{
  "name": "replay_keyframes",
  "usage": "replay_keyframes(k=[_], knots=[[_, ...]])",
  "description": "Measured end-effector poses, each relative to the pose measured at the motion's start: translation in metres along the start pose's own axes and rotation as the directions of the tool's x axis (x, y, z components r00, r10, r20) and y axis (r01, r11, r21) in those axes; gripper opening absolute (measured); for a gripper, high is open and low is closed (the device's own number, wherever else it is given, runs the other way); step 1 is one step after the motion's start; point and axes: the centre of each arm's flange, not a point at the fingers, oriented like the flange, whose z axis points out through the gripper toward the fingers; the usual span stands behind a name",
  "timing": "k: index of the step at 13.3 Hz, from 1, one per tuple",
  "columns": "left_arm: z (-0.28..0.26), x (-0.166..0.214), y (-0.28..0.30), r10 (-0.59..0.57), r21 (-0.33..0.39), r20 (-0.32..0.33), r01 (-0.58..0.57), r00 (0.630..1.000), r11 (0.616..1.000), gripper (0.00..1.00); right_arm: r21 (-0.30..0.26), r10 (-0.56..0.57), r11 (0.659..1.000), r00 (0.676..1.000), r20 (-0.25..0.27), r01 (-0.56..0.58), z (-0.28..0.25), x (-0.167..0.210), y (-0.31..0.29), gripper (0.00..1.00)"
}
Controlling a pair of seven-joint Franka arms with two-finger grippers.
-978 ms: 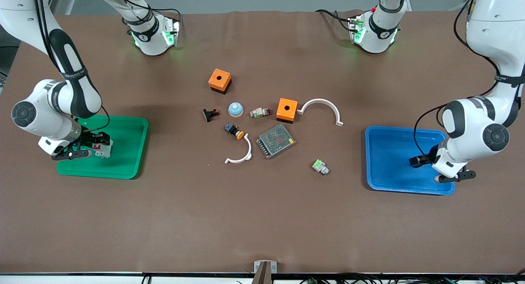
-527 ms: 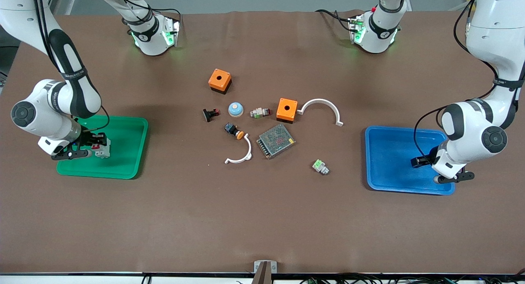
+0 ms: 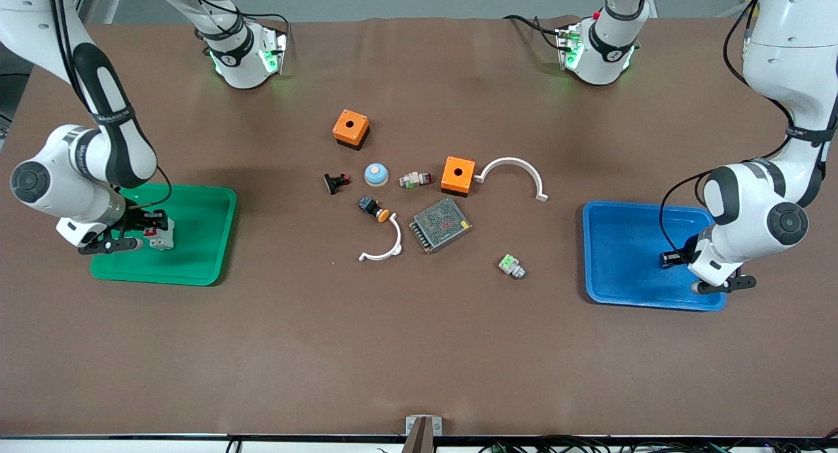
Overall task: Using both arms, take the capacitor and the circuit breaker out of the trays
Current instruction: 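Carry the breaker with the right gripper while the left gripper carries the capacitor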
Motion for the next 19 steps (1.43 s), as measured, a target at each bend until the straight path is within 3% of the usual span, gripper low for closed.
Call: replay_keyframes(k=[4,7,11,14,19], knots=[[-0.045,0.009,0.055,0.063,-0.039,-0.072,-0.065,0.995,0.997,0.34,0.061,0.148,0.987,0.989,0.002,-0.148,-0.108,0.034,-0.085,0.4],[-0.076,-0.002,0.115,0.104,-0.071,-0.042,-0.107,0.994,0.992,0.34,0.07,0.256,0.965,0.966,-0.022,-0.254,-0.138,0.055,-0.206,0.4],[-0.092,-0.026,0.194,-0.01,-0.116,0.013,0.011,1.0,0.993,0.34,0.126,0.292,0.95,0.956,-0.04,-0.285,-0.123,0.059,-0.32,0.4],[-0.083,-0.057,0.26,-0.081,-0.11,0.059,0.088,0.995,0.99,0.34,0.143,0.318,0.942,0.944,-0.093,-0.303,-0.084,0.065,-0.38,0.4],[-0.034,-0.103,0.335,-0.186,-0.078,0.121,0.196,0.975,0.978,0.34,0.116,0.292,0.953,0.952,-0.089,-0.281,-0.024,0.069,-0.426,0.4]])
